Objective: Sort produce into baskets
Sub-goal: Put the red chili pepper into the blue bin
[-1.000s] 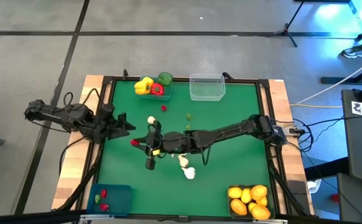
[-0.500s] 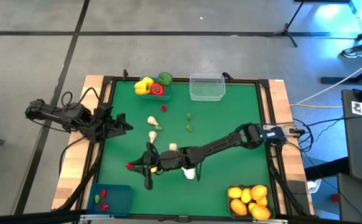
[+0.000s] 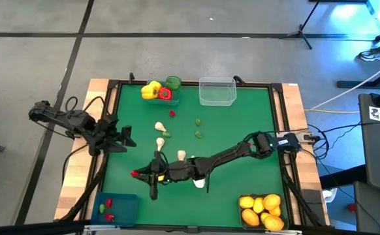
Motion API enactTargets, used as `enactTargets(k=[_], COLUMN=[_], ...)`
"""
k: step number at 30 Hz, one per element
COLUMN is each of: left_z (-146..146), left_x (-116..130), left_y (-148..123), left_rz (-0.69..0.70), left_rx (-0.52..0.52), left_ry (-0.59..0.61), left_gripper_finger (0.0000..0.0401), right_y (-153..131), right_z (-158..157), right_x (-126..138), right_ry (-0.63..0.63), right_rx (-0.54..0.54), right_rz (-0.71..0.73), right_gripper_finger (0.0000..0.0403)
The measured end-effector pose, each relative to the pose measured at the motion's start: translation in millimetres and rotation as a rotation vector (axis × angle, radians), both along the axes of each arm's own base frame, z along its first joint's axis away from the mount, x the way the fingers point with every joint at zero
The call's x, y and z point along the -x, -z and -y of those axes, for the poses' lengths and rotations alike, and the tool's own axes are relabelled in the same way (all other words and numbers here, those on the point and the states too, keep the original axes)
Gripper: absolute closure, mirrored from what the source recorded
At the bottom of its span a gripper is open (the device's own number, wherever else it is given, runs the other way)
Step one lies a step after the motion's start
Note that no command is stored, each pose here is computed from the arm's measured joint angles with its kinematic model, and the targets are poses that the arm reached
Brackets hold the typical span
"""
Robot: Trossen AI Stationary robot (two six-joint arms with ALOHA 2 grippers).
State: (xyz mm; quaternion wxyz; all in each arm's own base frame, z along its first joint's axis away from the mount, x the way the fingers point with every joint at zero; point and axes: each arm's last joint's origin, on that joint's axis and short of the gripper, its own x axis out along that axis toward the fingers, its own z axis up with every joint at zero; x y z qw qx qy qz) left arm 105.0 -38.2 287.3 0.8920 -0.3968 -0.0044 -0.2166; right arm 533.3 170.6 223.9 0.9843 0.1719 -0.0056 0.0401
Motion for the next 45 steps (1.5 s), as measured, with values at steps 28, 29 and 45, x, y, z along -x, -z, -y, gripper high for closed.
enactTargets(k=[28,29,45], left_z=[-1.7,-1.3,0.3], left_x=[0.9,-0.2,-3.7], left_y=[8.8,9.4,14.2], left_rz=[-0.109,-0.115,-0.163], left_rx=[0.030,0.029,0.009], left_ry=[-0.080,-0.080,-0.072], left_gripper_finger=[0.0178,0.0178,0.0178], right_y=[-96.4,-96.4,-97.0], right_z=[29.0,30.3,39.1], right_x=[-0.2,-0.6,-2.9], right_ry=[0.365,0.366,0.368], right_rx=[0.457,0.458,0.481], right_rz=[-0.182,-0.183,-0.185], right_gripper_finger=[0.0347,0.0347,0.0347])
